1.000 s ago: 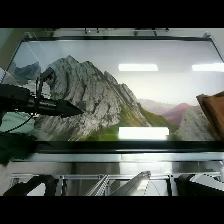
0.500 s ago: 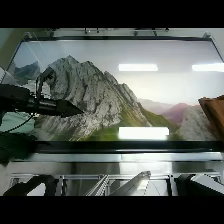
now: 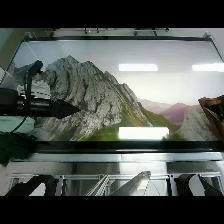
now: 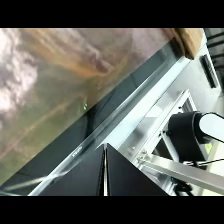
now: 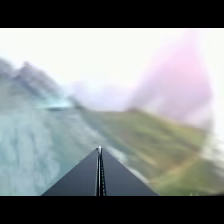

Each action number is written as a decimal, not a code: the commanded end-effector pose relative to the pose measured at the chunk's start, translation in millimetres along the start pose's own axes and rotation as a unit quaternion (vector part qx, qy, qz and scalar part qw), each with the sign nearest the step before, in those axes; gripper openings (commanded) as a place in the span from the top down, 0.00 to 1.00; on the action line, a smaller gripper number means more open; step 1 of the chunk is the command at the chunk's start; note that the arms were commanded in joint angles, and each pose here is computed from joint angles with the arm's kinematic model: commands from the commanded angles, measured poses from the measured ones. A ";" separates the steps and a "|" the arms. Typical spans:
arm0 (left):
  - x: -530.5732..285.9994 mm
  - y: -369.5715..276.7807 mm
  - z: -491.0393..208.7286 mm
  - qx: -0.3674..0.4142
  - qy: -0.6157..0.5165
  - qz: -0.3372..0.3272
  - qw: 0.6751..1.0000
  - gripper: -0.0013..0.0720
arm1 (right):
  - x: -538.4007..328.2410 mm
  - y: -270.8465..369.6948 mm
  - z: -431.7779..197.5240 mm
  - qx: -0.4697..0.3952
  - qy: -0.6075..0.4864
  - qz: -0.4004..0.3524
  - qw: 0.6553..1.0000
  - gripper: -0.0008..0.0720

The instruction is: Fold the shirts.

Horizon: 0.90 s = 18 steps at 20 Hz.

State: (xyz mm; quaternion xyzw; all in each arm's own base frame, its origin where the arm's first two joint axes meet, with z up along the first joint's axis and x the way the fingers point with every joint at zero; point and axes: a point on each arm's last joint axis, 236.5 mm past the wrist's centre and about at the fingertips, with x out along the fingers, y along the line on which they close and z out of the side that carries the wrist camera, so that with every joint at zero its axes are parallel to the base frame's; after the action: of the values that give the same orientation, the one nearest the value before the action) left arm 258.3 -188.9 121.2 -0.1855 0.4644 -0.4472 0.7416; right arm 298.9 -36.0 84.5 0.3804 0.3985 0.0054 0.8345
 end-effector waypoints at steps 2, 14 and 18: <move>-6.5 -18.5 -36.2 0.013 -0.031 0.019 0.999 0.95 | -16.1 77.5 -51.8 -0.200 -0.081 0.053 0.975 0.97; -11.6 -14.5 -68.8 0.006 -0.100 0.069 0.993 0.95 | -18.3 89.5 -69.7 -0.180 -0.091 0.088 0.975 0.97; -11.7 -14.6 -67.6 0.004 -0.102 0.069 0.992 0.95 | -18.4 89.5 -69.7 -0.181 -0.091 0.088 0.975 0.97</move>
State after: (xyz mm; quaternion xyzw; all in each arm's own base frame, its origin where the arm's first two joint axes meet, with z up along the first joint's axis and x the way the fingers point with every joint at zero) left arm 190.0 -179.2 104.1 -0.1923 0.3977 -0.3829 0.8113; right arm 266.2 65.0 125.7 0.2547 0.2796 0.1149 0.9185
